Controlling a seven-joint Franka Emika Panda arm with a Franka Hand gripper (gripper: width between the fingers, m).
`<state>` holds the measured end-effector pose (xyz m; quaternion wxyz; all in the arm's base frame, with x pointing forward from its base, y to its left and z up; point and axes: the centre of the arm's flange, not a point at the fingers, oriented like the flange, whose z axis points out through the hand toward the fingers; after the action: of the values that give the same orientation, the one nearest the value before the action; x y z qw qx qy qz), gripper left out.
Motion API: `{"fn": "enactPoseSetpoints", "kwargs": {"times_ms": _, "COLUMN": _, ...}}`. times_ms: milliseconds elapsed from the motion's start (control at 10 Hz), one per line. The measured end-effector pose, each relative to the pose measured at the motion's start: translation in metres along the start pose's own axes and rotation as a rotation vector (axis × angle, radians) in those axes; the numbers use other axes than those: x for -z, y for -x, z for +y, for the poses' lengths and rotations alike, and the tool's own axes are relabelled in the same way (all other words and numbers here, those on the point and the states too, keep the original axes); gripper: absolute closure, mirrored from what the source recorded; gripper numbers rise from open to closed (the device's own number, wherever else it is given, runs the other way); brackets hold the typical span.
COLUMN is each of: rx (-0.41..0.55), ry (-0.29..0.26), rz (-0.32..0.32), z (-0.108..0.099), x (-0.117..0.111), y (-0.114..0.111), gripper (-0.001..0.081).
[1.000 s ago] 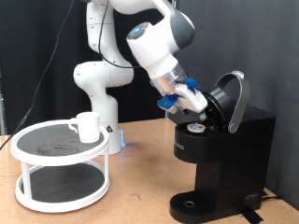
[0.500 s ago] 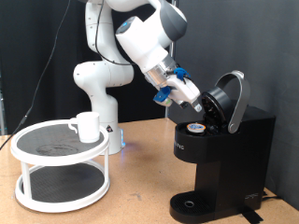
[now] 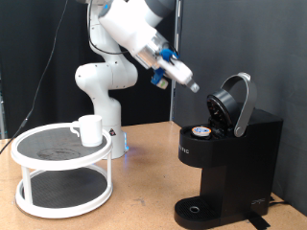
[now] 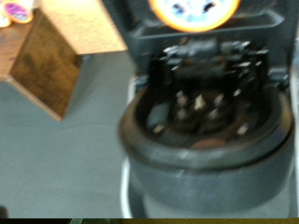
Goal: Make a cup of coffee with the keurig machine
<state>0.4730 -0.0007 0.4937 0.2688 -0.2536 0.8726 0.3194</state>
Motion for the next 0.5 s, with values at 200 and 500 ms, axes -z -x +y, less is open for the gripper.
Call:
{"fn": "enactPoseSetpoints", "kwargs": {"times_ms": 200, "rx": 0.022, "ry": -0.02, "rz": -0.044, "z": 0.003, "x": 0.023, "y": 0.02, "gripper": 0.0072}}
{"fn": "enactPoseSetpoints", "kwargs": {"times_ms": 500, "rx": 0.037, "ry": -0.014, "rz": -0.055, "z": 0.005, "x": 0.043, "y": 0.038, "gripper": 0.0072}}
